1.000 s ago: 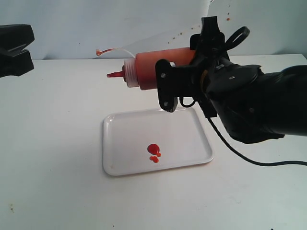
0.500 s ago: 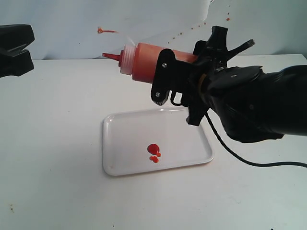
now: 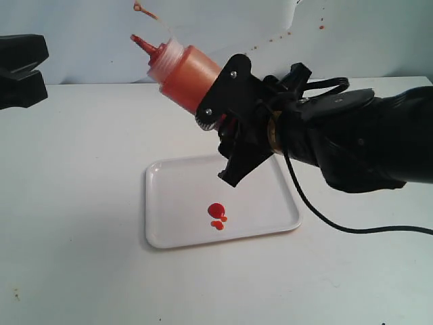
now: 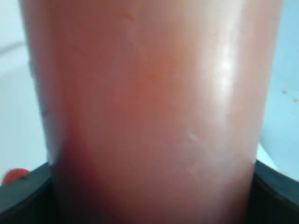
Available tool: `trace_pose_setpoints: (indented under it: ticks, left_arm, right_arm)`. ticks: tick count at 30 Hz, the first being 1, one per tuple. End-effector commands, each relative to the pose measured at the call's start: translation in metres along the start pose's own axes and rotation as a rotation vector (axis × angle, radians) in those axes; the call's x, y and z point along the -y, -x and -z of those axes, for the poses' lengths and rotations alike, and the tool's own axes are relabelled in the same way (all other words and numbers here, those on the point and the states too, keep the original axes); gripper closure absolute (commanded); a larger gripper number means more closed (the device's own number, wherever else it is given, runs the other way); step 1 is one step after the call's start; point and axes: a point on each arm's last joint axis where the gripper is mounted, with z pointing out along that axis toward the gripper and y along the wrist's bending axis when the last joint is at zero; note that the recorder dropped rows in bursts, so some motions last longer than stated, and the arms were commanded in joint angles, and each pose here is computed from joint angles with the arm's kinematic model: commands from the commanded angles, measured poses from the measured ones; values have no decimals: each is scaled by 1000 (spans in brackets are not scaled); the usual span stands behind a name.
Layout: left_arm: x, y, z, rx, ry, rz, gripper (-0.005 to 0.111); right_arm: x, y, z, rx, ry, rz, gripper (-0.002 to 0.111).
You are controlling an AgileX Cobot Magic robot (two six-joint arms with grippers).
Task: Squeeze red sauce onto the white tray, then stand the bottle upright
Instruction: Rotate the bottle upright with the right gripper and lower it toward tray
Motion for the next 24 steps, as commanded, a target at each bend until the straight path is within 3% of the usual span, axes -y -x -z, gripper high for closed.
trace_pose_setpoints:
  ticks: [1,8,13,18,20,24]
  left_arm:
    - [1,-1,1,1,-4,5,107]
    - [2,-4,1,-28,-17,4,107]
    - [5,-12,1,-110,-51,4,107]
    - [5,-21,-11,-167,-49,17,107]
    - [4,-22,-14,-167,-42,18,107]
    - [4,-24,-14,-186,-49,5,107]
  right_arm:
    - [6,3,0,84,128,-181,108]
    - [8,2,-1,143,260,-256,108]
    - [-1,9,7,283,503,-242,108]
    - [-2,10,9,314,524,-195,108]
    - [-7,15,14,386,593,-157,108]
    - [1,27,26,490,572,-213,108]
